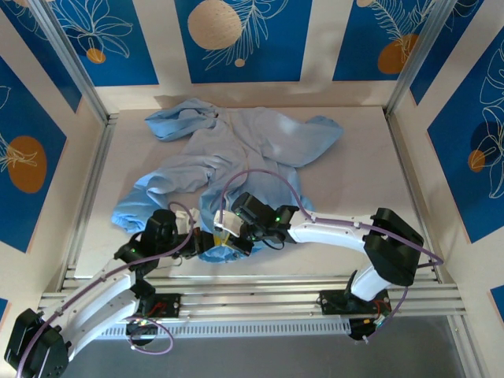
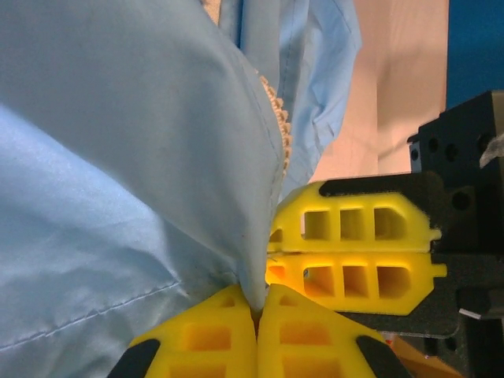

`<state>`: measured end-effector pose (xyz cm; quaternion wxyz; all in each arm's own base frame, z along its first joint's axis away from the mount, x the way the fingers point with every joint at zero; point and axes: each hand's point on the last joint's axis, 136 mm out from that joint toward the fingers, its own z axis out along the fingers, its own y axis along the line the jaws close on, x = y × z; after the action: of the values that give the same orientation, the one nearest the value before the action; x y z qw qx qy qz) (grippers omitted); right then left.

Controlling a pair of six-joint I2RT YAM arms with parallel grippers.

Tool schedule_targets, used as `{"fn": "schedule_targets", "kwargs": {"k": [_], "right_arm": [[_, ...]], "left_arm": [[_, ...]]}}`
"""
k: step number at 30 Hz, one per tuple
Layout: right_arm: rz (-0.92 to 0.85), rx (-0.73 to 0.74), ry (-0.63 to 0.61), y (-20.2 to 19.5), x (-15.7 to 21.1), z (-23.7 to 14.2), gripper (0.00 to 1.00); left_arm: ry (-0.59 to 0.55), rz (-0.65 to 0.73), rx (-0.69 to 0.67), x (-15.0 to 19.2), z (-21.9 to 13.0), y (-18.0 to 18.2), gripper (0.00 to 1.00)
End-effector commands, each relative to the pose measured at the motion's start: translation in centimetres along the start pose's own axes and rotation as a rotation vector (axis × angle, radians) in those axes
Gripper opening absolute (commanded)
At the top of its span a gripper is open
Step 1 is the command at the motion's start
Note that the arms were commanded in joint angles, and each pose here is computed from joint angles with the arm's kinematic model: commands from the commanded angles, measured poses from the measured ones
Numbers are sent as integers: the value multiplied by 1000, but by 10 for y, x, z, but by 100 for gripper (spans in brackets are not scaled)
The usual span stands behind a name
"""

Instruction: Zip up the jacket

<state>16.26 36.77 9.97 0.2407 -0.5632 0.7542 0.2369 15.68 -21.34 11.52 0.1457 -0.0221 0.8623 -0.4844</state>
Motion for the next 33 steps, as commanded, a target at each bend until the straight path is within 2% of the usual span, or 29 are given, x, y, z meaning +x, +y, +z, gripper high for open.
{"fn": "schedule_targets", "kwargs": {"k": [1,10,16,29,33], "right_arm": [[17,70,-39,-11,-20,-9,0],[32,118,-43,-18,-23,-15,0],[-27,125,-27,-16,-21,-16,0],[-53,283,-6,-39,-21,-17,0],[-51,266,-17,-38,-23,-20,0]], "left_arm": [[50,32,3,9,-3,-5,0],[119,45,-6,17,-5,-9,0],[167,43,-1,21,-3,-12,0],[222,53,-21,24,-5,-16,0],[217,57,-35,20,-7,-15,0]]}}
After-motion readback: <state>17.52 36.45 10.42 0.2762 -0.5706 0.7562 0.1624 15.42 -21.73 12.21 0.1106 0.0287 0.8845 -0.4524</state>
